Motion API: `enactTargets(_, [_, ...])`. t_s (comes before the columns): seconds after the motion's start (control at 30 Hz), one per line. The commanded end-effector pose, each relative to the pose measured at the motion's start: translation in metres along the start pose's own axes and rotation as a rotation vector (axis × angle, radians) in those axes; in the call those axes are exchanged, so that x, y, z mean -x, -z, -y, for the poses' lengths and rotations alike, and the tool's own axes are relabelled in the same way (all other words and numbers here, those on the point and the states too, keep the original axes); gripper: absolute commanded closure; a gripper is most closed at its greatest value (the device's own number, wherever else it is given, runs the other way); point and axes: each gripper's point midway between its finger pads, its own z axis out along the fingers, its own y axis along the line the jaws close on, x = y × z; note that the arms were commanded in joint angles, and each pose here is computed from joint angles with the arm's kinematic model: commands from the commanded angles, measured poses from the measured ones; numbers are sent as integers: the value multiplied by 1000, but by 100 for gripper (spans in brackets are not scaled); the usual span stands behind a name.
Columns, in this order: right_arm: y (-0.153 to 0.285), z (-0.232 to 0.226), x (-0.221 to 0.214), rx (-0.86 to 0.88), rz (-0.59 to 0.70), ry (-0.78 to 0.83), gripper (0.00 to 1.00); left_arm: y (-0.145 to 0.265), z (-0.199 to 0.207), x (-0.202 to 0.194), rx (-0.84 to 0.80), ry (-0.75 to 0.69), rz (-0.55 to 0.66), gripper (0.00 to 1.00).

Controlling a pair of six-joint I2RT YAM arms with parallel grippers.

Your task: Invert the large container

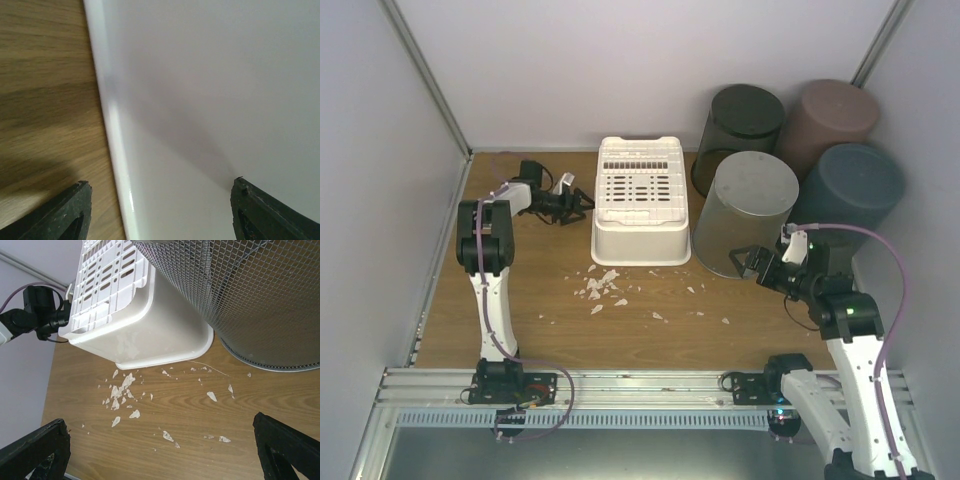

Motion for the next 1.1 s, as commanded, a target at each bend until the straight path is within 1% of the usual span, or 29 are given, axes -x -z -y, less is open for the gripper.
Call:
enactTargets(0.0, [3,-5,-2,24,8,25,0,5,3,-2,50,-33,8,24])
enactTargets(0.3, [2,-4,-3,25,9,23,0,24,5,21,49,-60,62,24])
enactTargets(0.53, [-2,-2,-4,30,2,14,0,4,15,41,29,-100,36,24])
enactTargets(0.83, [-4,0,-3,16,2,18,0,2,15,58,24,-112,60,24])
enactTargets(0.97, [-6,1,-2,16,4,34,0,5,25,67,4,-138,86,24])
enactTargets(1.07, [-9,0,0,22,4,48,1,-10,48,70,-26,-176,68,23])
